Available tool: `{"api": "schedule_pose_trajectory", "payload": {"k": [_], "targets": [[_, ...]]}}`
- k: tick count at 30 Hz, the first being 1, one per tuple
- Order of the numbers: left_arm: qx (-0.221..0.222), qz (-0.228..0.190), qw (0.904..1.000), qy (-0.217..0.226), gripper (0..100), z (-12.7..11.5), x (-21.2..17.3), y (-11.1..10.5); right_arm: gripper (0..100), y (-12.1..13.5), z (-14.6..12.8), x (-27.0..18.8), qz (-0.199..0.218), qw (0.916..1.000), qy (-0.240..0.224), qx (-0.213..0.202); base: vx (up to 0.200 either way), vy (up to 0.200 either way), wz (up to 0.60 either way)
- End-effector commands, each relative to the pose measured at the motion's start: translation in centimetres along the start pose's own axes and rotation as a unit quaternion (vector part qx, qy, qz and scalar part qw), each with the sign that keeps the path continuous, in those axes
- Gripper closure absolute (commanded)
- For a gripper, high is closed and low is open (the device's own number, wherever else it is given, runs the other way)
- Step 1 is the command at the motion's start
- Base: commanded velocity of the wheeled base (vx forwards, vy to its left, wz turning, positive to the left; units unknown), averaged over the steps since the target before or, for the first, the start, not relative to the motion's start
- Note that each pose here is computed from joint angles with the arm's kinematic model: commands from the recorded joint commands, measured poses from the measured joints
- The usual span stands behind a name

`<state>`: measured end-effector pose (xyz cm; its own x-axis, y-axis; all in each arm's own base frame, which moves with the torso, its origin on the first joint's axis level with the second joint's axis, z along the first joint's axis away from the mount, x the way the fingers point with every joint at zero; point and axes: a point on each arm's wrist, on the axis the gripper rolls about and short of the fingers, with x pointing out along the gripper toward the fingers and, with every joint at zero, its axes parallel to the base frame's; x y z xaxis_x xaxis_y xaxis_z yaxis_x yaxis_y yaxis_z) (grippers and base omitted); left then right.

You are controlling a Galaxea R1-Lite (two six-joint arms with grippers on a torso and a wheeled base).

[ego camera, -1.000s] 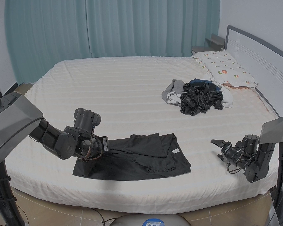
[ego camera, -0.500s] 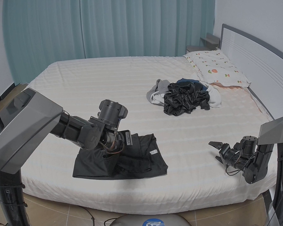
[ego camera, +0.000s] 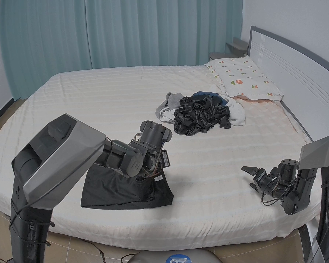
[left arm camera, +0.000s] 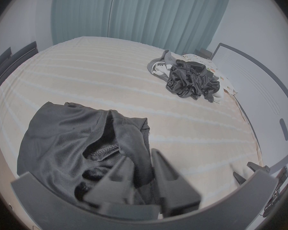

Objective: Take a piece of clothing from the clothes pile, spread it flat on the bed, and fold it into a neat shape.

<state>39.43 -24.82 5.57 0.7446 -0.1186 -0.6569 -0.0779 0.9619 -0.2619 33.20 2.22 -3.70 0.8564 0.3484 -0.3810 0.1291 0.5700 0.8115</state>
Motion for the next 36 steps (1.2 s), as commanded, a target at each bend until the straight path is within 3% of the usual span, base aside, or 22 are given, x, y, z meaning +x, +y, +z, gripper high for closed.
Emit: {"api": "schedule_pose_trajectory", "payload": {"k": [1,2,8,16,19,23,24,25,30,34,36], "targets": [[0.001,0.009,0.9999,0.011,100,-0.9,1.0,0.2,0,0.0,-0.2,0.1,0.000,1.0000,0.003,-0.001,0.000,0.000,0.00],[-0.002,0.010,0.9999,0.013,0,-0.9,1.0,0.3,0,-0.1,-0.2,0.1,-0.001,1.0000,0.004,-0.001,0.000,0.000,0.00],[-0.053,-0.006,0.9981,0.032,0,-0.1,-0.2,0.9,0,-0.1,-0.3,0.0,-0.003,1.0000,0.005,-0.001,0.000,0.000,0.00],[-0.091,-0.032,0.9932,0.065,0,1.2,-4.4,3.8,0,-0.2,-0.3,0.0,-0.003,1.0000,0.005,0.000,0.000,0.000,0.00],[-0.111,-0.028,0.9881,0.102,0,0.7,-5.9,7.7,0,-0.2,-0.3,0.0,-0.004,1.0000,0.006,-0.001,0.000,0.000,0.00],[-0.143,-0.020,0.9839,0.105,0,-0.1,-6.6,11.6,0,-0.1,-0.4,-0.1,-0.002,1.0000,0.005,-0.002,0.000,0.000,0.00],[-0.143,-0.020,0.9839,0.105,0,-0.1,-6.6,11.6,0,-0.1,-0.4,-0.1,-0.002,1.0000,0.005,-0.002,0.000,0.000,0.00],[-0.167,-0.025,0.9802,0.103,0,-0.5,-6.9,13.0,0,-0.1,-0.4,-0.2,0.000,1.0000,0.004,-0.003,0.000,0.000,0.00],[-0.241,-0.048,0.9636,0.106,0,-1.4,-6.8,16.0,0,-0.2,-0.8,-0.7,-0.001,0.9993,0.005,-0.037,0.000,0.120,0.00],[-0.265,-0.053,0.9583,0.094,0,-1.2,-6.6,17.6,0,-0.2,-1.0,-0.7,-0.002,0.9986,0.008,-0.052,0.000,0.200,0.00],[-0.292,-0.063,0.9500,0.091,0,-1.0,-6.1,18.8,0,-0.1,-1.1,-0.6,-0.009,0.9984,-0.002,-0.055,0.000,0.200,0.00]]}}
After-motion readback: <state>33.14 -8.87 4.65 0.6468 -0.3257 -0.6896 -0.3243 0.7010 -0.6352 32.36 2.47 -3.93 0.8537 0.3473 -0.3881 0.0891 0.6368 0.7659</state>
